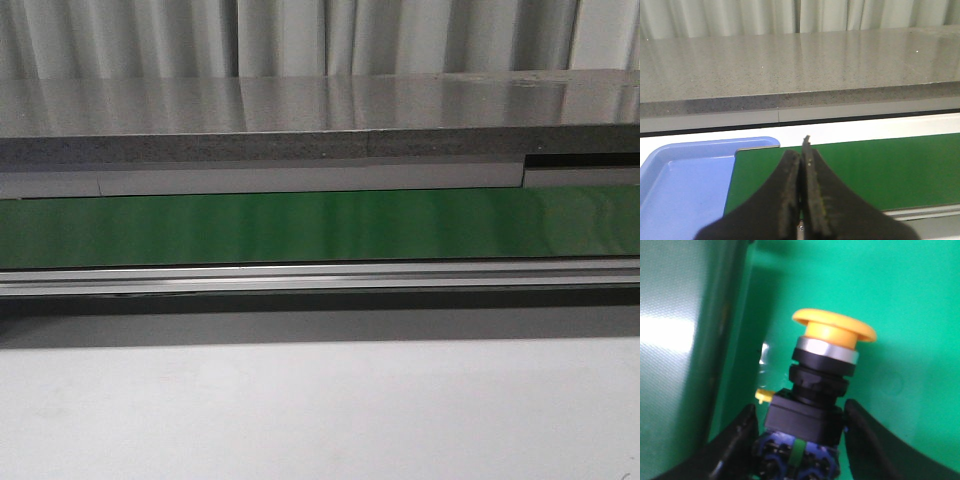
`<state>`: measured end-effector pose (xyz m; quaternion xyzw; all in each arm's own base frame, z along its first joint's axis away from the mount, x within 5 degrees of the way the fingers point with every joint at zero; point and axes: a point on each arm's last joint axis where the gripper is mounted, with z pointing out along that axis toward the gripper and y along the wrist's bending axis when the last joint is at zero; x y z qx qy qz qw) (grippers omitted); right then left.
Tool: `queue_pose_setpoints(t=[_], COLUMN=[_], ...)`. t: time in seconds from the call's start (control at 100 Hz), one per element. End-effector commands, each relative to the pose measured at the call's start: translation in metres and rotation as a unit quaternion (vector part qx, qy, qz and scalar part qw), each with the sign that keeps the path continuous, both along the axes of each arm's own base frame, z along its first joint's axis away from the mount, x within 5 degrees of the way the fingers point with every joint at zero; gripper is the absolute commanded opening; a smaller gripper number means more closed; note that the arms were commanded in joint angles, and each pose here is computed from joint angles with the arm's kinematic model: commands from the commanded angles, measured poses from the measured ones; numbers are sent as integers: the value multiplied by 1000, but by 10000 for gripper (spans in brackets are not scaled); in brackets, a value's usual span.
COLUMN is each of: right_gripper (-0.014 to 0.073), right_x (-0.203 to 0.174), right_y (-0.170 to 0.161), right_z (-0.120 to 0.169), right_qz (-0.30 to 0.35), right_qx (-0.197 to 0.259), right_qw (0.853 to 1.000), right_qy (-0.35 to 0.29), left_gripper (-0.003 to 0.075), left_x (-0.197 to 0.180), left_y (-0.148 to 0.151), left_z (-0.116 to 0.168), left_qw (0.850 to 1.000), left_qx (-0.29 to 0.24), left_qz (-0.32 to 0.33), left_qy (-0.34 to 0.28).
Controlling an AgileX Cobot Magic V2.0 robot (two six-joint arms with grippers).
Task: Move button from left to right
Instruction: 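Carry the button with the right gripper and release it into the green tray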
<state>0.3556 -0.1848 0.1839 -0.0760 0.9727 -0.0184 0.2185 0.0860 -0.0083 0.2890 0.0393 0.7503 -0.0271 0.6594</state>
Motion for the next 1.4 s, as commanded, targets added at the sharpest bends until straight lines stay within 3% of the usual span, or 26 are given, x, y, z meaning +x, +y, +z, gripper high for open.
queue_pose_setpoints(t=[0.0, 0.23, 0.54, 0.89, 1.18, 1.39], right_gripper=[258, 263, 447, 461, 461, 456], right_x=[3, 4, 5, 5, 0, -3], right_y=[-4, -5, -6, -7, -4, 13], right_z=[27, 27, 27, 30, 69, 101], right_qz=[-8, -10, -13, -14, -23, -49], right_qx=[-20, -22, -26, -32, -59, -9], right_qw=[999, 998, 998, 997, 991, 982], right_qy=[-47, -51, -57, -63, -119, -181], left_gripper=[-20, -20, -20, -20, -20, -20], left_x=[1, 1, 1, 1, 1, 1], left_y=[1, 1, 1, 1, 1, 1], left_z=[16, 16, 16, 16, 16, 16], left_qw=[999, 999, 999, 999, 999, 999], left_qx=[-10, -10, -10, -10, -10, -10], left_qz=[7, 7, 7, 7, 7, 7], left_qy=[-47, -47, -47, -47, -47, -47])
